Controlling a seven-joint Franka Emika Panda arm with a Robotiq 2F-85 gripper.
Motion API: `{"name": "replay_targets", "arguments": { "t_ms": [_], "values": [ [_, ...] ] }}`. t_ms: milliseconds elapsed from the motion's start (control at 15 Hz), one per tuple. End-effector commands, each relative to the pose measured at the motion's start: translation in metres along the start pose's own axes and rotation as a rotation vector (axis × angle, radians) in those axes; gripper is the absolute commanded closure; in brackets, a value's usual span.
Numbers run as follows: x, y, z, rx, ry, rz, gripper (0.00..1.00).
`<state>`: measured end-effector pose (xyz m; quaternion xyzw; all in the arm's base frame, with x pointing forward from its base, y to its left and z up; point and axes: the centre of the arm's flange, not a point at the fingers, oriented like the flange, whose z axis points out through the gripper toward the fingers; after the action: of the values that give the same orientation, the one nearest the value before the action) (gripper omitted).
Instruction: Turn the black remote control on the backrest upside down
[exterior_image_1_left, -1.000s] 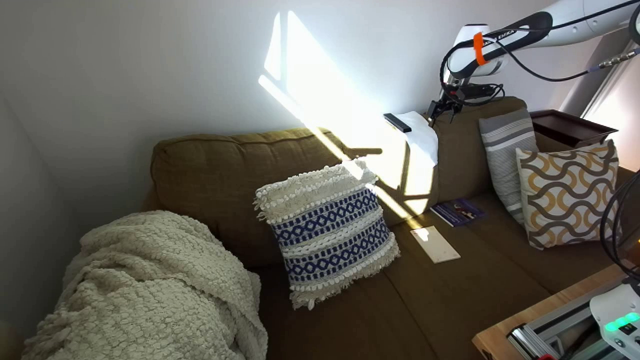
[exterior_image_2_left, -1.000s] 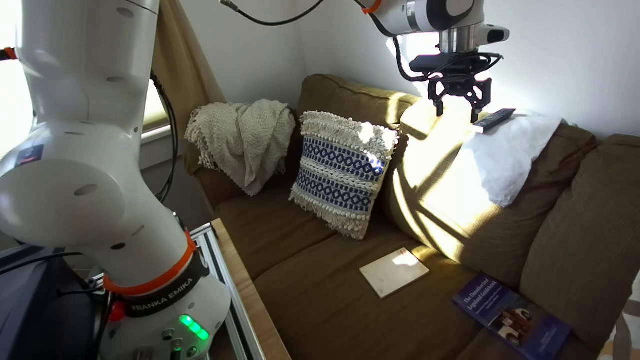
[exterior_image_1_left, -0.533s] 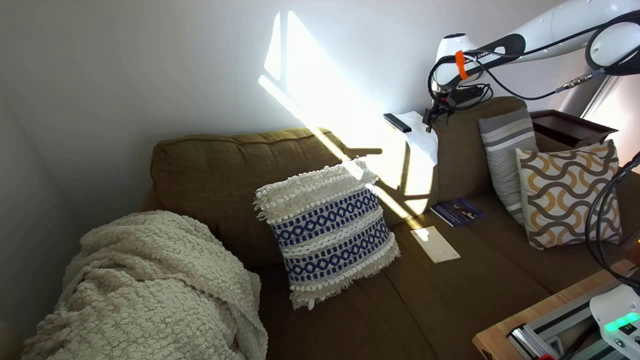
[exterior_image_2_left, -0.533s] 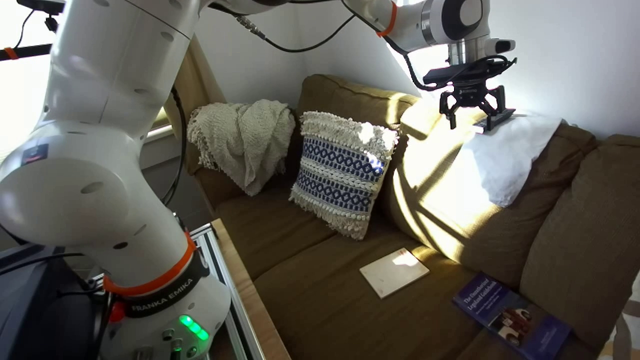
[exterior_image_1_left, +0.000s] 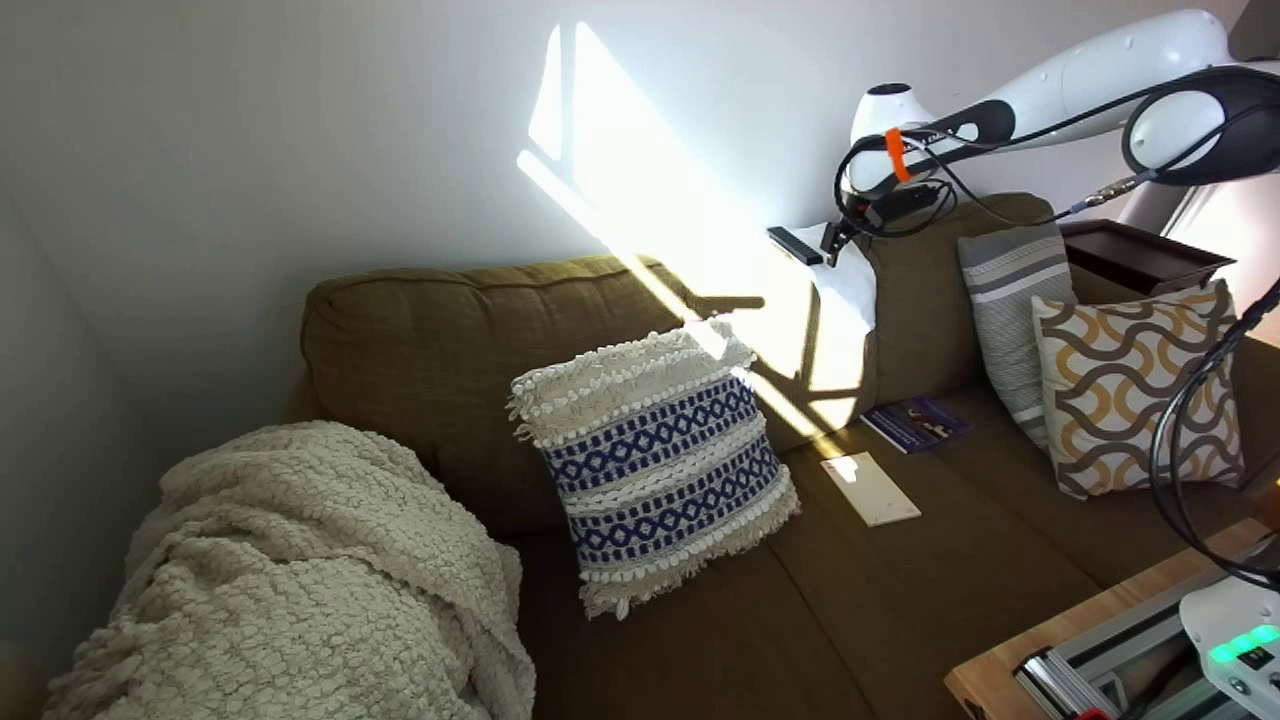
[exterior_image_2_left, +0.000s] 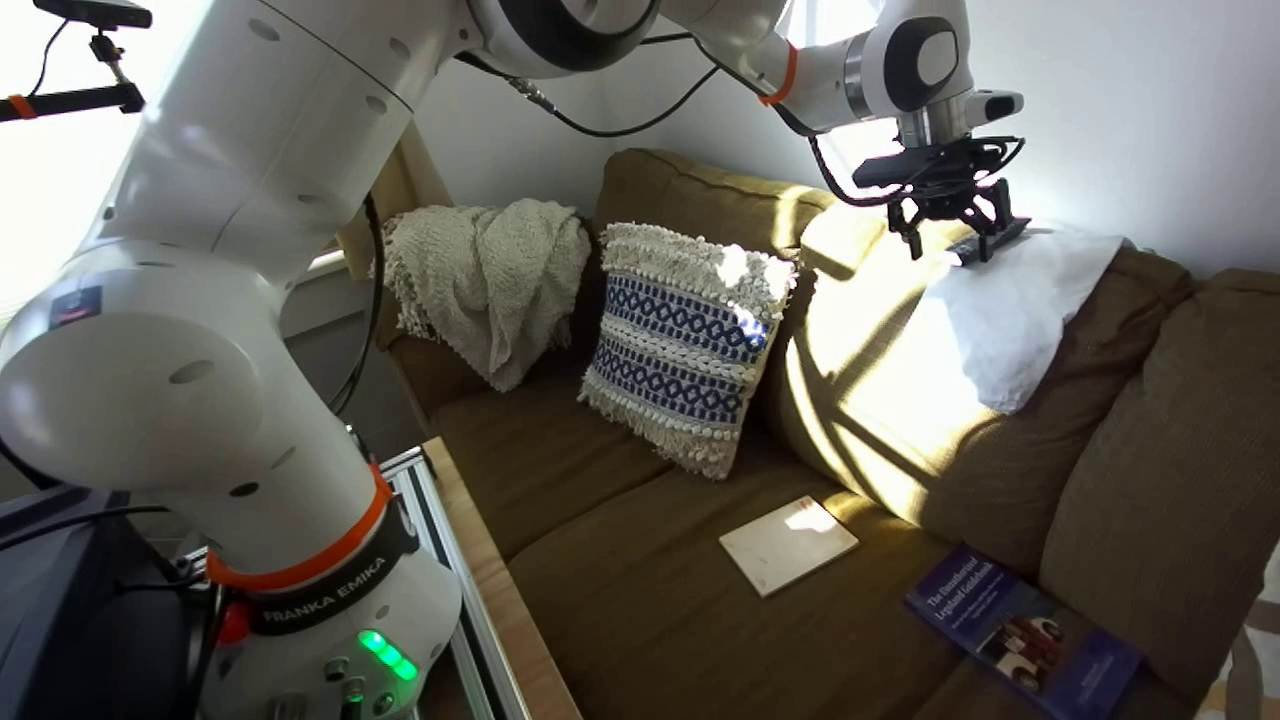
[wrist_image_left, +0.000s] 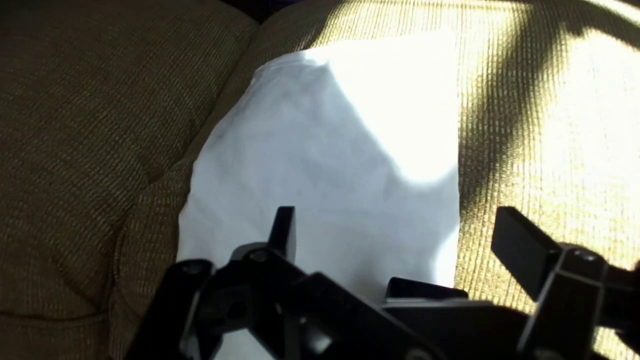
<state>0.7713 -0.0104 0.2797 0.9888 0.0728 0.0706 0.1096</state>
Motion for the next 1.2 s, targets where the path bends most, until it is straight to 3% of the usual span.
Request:
{"name": "replay_targets", "arguments": {
  "t_ms": [0,600,1133],
  "values": [
    [0.023,-0.005,0.020,-0.026,0.027,0.001,0.00],
    [0.035,-0.037,0.032,-0.167,0.067,-0.143,0.00],
    [0.036,-0.036,0.042,-0.213,0.112,-0.236,0.00]
  ]
}}
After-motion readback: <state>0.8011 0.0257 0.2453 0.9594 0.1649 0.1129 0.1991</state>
